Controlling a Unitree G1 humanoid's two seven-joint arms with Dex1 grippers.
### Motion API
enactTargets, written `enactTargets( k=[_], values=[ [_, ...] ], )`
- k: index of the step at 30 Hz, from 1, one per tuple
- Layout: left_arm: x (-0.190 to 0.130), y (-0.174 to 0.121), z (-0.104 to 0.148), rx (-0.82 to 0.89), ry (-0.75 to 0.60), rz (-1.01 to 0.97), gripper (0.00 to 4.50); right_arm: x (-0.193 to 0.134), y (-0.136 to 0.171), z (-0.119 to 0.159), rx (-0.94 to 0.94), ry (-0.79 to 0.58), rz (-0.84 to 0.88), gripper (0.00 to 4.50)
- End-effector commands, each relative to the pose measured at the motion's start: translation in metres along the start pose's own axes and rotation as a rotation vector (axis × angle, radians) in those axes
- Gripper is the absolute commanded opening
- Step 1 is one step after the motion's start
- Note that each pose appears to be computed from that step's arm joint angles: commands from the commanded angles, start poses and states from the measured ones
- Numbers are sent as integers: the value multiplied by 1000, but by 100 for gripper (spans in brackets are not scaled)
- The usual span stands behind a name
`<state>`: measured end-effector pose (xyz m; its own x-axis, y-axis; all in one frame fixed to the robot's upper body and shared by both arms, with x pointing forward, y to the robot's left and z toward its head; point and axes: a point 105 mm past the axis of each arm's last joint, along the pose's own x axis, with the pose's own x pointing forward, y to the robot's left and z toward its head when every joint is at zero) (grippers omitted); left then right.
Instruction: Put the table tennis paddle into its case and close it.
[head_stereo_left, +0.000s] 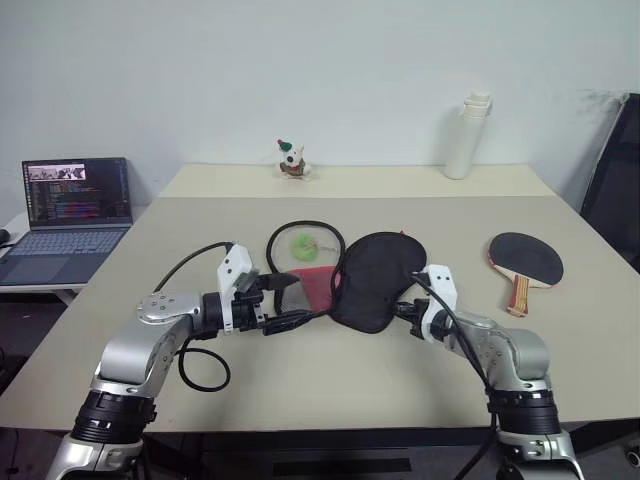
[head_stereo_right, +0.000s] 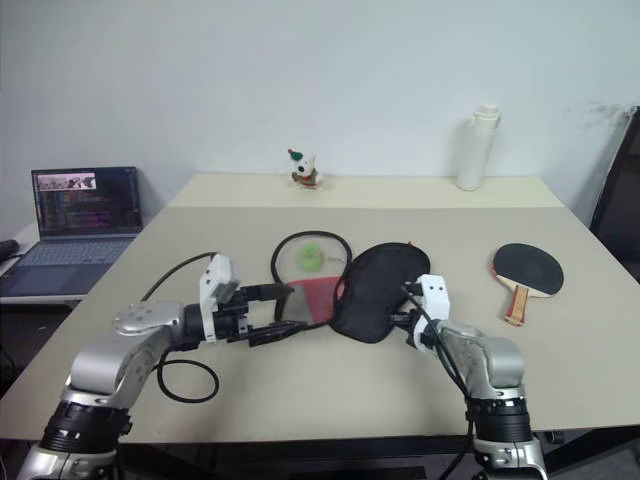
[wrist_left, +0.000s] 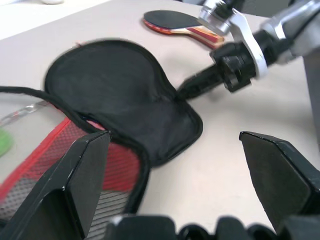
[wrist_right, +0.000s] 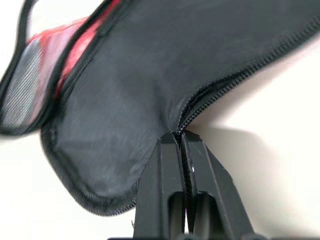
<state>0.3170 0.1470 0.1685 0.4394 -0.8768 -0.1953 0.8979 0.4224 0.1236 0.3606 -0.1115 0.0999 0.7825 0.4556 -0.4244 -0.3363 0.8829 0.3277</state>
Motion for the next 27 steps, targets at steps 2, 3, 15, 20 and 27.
enactTargets(
  k=[2, 3, 15, 20, 27],
  values=[
    [3, -5, 10, 64, -13, -29, 450, -10, -5, 19, -2, -42, 7, 3],
    [4, -6, 10, 69, -9, -37, 450, -12, -11, 21, -10, -40, -5, 3],
    [16, -7, 11, 109, -9, -85, 450, -39, -60, 42, -102, -5, -85, 3],
    [20, -6, 11, 120, -11, -101, 450, -41, -60, 37, -124, 34, -56, 3],
    [22, -7, 7, 122, -9, -111, 450, -42, -73, 43, -192, -17, -144, 60]
  ],
)
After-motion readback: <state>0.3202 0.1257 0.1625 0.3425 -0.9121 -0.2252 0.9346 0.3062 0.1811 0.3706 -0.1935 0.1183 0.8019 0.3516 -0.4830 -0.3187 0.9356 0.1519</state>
